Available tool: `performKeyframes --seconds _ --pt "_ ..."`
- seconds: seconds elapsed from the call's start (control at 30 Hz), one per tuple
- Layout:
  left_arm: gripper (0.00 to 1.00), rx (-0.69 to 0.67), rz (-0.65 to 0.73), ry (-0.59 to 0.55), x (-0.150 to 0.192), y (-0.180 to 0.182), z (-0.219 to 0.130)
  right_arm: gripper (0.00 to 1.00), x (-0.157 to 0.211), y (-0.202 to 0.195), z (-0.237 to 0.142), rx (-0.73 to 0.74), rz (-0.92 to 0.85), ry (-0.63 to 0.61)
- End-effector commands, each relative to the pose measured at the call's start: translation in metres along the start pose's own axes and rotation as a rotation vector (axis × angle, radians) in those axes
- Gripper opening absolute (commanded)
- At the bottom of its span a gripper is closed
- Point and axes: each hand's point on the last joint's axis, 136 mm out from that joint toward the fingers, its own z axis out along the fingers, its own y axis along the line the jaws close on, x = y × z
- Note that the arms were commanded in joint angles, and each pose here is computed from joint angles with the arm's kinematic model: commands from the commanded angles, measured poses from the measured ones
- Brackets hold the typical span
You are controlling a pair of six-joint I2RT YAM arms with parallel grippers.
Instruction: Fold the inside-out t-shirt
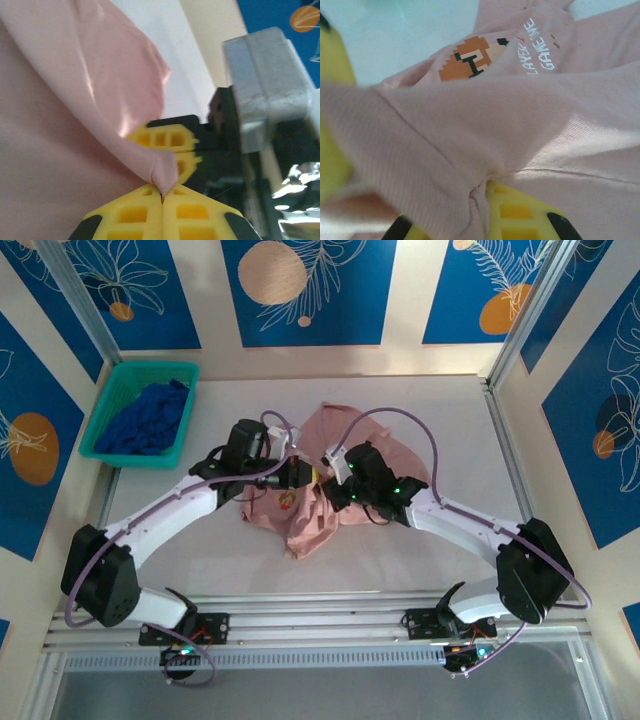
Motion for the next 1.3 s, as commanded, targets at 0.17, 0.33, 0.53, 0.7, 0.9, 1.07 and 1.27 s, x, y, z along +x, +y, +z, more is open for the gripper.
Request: performKeyframes --seconds 0.17,0.33,0.53,0.7,0.9,1.07,1.27 --pt "0.21 -0.587 0.206 -0.129 -0.024 0.083 -0.047 0.0 -0.014 0.041 -0.039 -0.411 0.242 -0.058" --pt "0.44 -0.625 0.271 -0.106 0.008 0.069 -0.057 0.0 -0.031 0.031 -0.038 -0.451 0.37 -0.09" --pt "0.46 -0.384 0.332 -0.068 0.051 0.016 -0.045 0.0 -0.03 0.018 -0.03 -0.44 0.45 -0.073" --pt "0.43 -0.344 0.392 0.031 0.069 0.009 -0.015 0.0 -0.032 0.013 -0.03 -0.434 0.468 -0.079" --pt "0.44 -0.417 0.485 0.022 0.053 0.023 0.005 0.0 -0.032 0.011 -0.034 -0.429 0.468 -0.082" --pt "0.43 -0.433 0.493 0.054 0.046 0.035 0.022 0.0 -0.029 0.009 -0.038 -0.42 0.469 -0.086" --pt "0.35 -0.457 0.44 0.049 0.036 0.057 0.033 0.0 -0.026 0.009 -0.04 -0.418 0.465 -0.088"
